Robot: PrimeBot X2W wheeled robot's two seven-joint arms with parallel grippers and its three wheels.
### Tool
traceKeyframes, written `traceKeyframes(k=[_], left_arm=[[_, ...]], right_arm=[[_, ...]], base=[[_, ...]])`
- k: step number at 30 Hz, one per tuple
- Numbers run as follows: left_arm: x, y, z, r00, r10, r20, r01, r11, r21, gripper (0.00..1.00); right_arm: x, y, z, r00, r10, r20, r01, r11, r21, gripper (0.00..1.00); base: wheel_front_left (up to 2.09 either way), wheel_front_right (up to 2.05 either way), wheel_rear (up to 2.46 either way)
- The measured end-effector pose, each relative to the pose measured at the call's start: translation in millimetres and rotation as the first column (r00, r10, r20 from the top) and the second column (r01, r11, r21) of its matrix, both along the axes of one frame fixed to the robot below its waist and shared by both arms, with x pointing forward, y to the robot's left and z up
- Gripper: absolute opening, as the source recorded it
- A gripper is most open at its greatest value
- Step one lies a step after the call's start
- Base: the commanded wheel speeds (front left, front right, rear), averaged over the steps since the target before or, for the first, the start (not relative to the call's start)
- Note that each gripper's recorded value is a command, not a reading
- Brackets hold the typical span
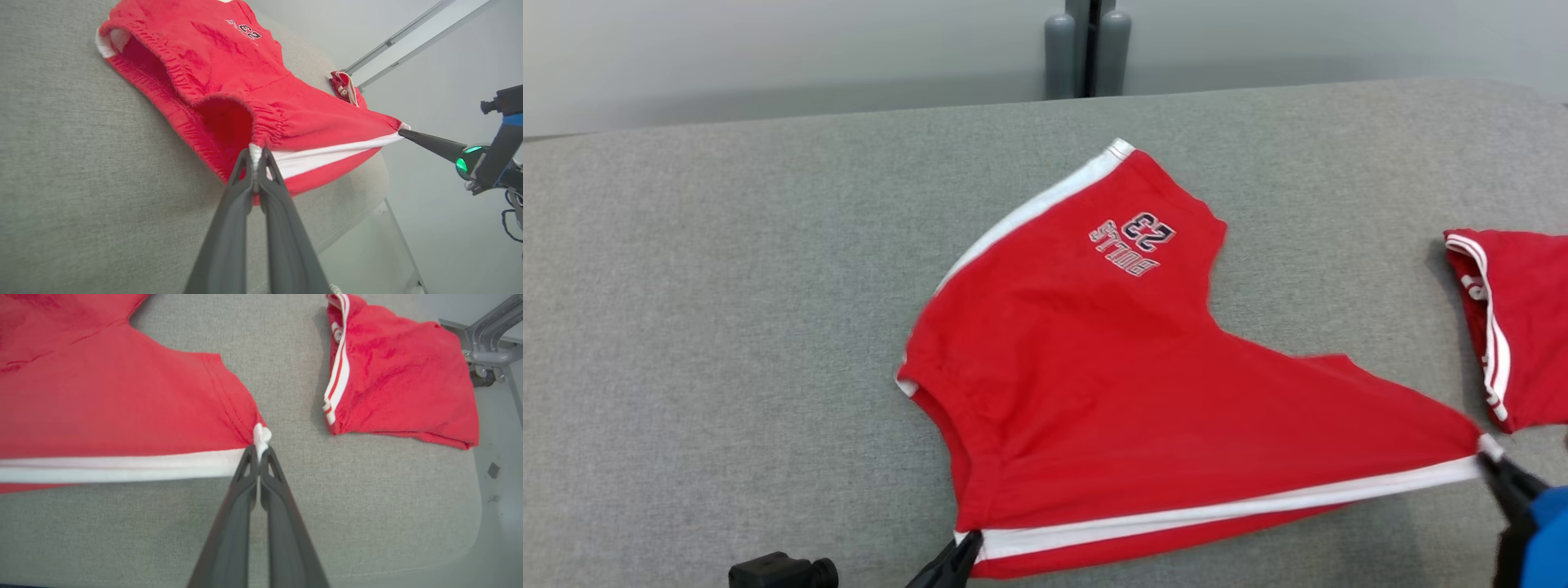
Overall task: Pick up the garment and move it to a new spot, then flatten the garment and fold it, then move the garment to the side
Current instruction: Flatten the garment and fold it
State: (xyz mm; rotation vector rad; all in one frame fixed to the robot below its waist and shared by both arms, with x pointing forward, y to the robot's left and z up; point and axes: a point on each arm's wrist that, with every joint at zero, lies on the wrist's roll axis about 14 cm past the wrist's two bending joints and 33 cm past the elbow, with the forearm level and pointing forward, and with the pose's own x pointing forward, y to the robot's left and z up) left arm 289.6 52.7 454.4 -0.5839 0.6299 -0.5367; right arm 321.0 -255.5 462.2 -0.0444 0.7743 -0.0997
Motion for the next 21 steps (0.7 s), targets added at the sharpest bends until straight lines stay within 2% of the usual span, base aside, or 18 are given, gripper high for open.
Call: traceKeyframes(k=[2,5,11,13,18,19,21], left_arm=[[1.0,-3.2,13.0,1.0,0.018,0.01,-0.018,0.999,-0.049,0.0],[9.8,-2.3,17.6,0.999,0.043,0.029,-0.041,0.997,-0.069,0.0],[55.9,6.5,18.7,0.986,0.146,0.086,-0.136,0.985,-0.108,0.0],[68.5,9.4,10.8,0.984,0.168,0.06,-0.16,0.98,-0.116,0.0],[109.8,24.7,-0.1,0.959,0.28,0.039,-0.273,0.953,-0.132,0.0],[119.3,32.7,-12.1,0.95,0.311,0.017,-0.308,0.946,-0.107,0.0],[127.6,42.3,-22.6,0.938,0.347,0.004,-0.345,0.935,-0.081,0.0]], right_arm=[[3.7,-5.5,17.8,0.999,-0.018,0.045,0.02,0.999,-0.037,0.0],[16.0,-5.2,27.7,0.997,0.002,0.071,0.003,0.998,-0.068,0.0],[87.2,11.4,48.6,0.973,0.157,0.171,-0.137,0.983,-0.121,0.0],[116.5,19.5,53.8,0.956,0.204,0.211,-0.179,0.975,-0.131,0.0],[177.2,52.2,37.2,0.928,0.318,0.194,-0.299,0.947,-0.117,0.0],[200.4,69.3,31.5,0.912,0.358,0.201,-0.344,0.933,-0.104,0.0],[220.4,86.5,23.7,0.897,0.394,0.201,-0.383,0.919,-0.094,0.0]], base=[[0.0,0.0,0.0],[0.0,0.0,0.0],[0.0,0.0,0.0],[0.0,0.0,0.0],[0.0,0.0,0.0],[0.0,0.0,0.0],[0.0,0.0,0.0]])
